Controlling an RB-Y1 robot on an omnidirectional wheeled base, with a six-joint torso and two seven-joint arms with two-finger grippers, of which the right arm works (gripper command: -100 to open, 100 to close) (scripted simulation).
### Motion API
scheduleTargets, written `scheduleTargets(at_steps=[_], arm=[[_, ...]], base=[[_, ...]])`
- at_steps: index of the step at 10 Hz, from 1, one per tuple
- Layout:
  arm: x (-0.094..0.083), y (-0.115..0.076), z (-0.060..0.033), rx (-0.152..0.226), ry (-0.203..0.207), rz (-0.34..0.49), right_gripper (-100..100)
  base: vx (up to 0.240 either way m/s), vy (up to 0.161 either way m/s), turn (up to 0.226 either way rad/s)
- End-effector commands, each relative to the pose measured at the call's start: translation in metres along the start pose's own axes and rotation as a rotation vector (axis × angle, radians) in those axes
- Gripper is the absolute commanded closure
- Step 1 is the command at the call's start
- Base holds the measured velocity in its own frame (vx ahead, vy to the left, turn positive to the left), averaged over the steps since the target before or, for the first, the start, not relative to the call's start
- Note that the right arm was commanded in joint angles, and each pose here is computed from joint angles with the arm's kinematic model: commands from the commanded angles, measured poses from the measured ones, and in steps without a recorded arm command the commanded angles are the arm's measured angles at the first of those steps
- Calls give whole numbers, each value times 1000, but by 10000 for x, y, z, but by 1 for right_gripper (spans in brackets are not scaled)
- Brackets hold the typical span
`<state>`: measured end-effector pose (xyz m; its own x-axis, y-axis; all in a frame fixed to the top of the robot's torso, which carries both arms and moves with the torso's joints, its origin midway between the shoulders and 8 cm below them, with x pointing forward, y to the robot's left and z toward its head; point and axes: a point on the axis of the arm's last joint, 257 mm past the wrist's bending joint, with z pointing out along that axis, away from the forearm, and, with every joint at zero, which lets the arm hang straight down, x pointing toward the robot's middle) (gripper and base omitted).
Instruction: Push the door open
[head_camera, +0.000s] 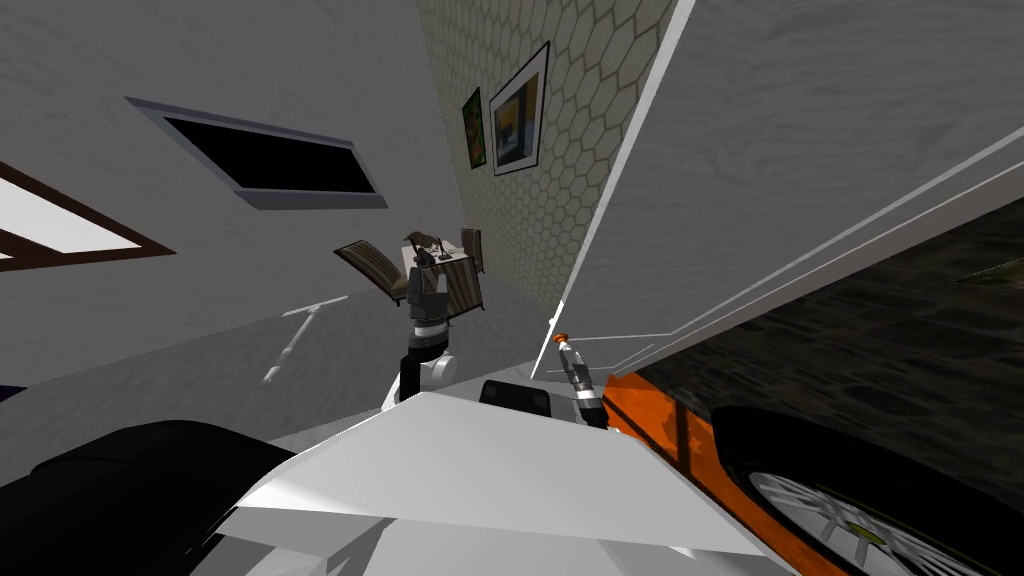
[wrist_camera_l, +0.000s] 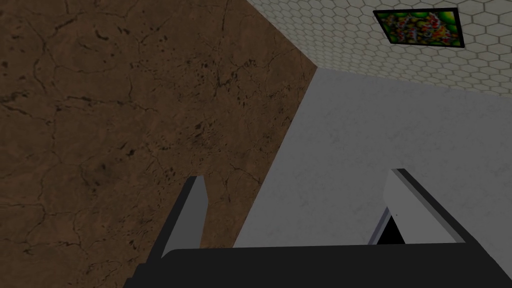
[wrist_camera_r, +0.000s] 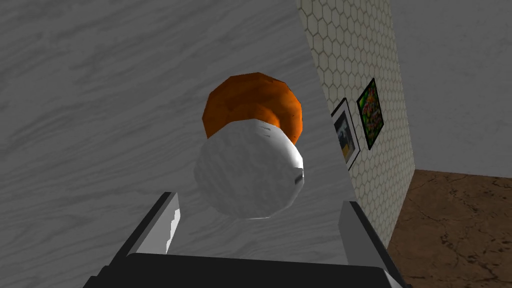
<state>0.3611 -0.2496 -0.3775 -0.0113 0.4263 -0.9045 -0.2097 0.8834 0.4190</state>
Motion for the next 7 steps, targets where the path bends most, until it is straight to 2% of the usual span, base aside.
scheduleTargets(at_steps=[1,7], arm=[[13,-66,56,7,10,-57,-100],[-9,-317,246,30,42,-254,-100]], base=[[-98,26,-15],[-98,36,-14]])
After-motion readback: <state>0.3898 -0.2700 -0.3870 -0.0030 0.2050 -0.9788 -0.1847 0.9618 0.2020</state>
